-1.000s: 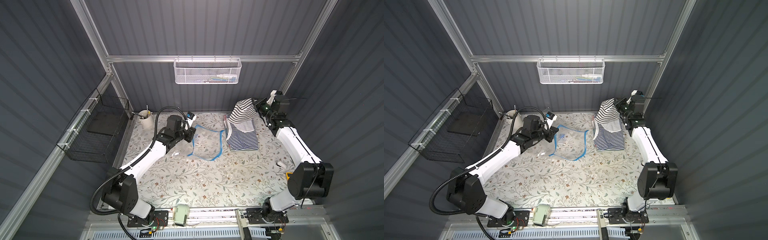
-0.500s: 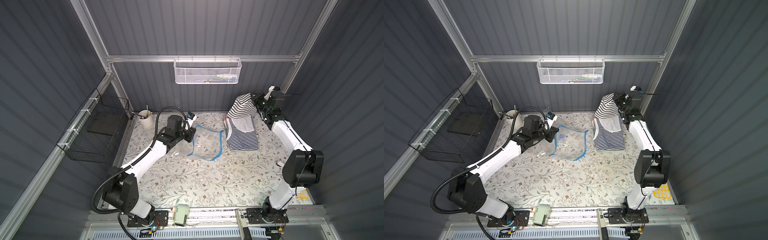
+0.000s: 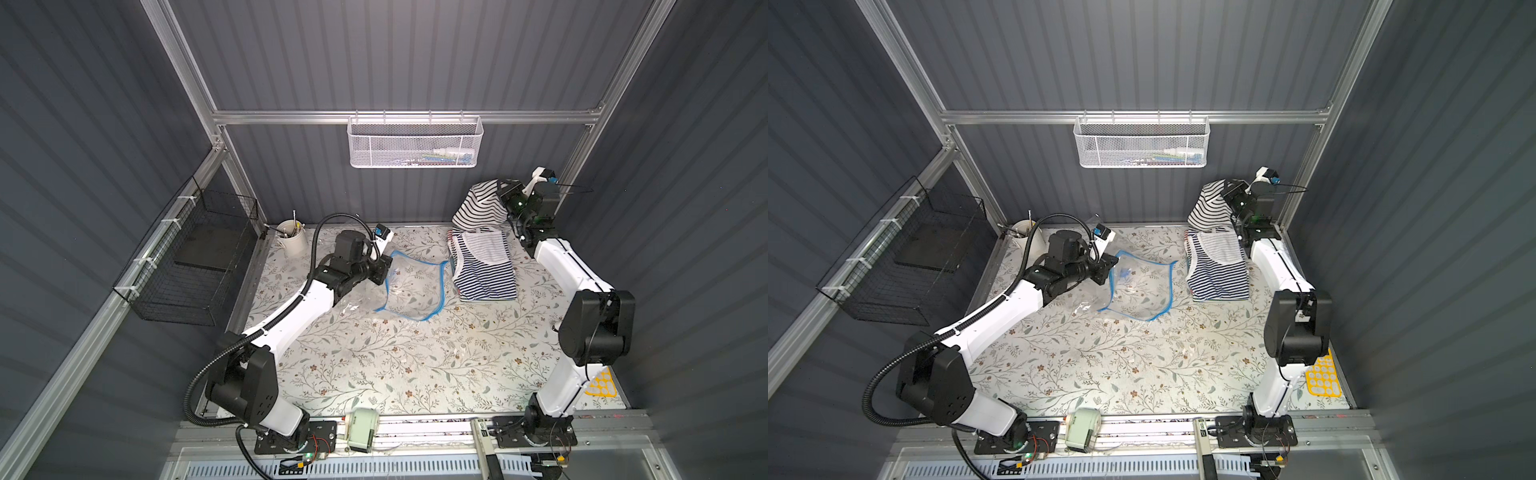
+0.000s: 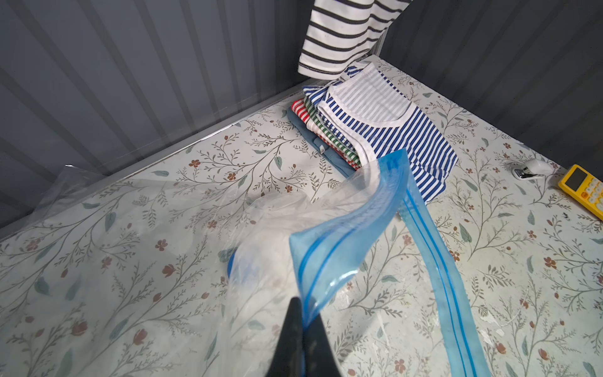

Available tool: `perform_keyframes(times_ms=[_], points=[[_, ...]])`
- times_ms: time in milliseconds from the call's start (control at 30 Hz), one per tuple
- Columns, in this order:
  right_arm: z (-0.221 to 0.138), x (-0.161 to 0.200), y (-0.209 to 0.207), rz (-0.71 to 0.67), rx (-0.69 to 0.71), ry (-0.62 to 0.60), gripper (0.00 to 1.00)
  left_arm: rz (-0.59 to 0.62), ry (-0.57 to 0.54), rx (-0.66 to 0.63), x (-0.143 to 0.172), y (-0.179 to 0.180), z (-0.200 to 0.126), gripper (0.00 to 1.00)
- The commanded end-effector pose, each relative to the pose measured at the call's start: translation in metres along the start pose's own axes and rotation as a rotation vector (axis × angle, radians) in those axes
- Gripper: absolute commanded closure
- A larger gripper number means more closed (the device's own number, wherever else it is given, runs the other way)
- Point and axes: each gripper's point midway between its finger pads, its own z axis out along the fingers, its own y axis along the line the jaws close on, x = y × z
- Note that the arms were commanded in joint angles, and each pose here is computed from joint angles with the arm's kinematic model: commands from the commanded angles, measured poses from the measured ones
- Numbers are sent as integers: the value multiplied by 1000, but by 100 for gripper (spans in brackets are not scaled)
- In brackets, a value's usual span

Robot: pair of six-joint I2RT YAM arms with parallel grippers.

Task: Take the tank top out of the vacuum bag
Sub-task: Place the tank top on the tank top.

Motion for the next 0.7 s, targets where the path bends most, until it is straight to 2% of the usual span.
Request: perform_keyframes(times_ms=[0,367,667], points=[[4,2,2,-4,-42,-16,100,10,8,7,-4,2,1,100],[-24,20,-15,13,1,19,100,6,7,16,-5,0,2,100],[-41,54,-41,89,22,89,100,3,12,19,-3,0,3,100]])
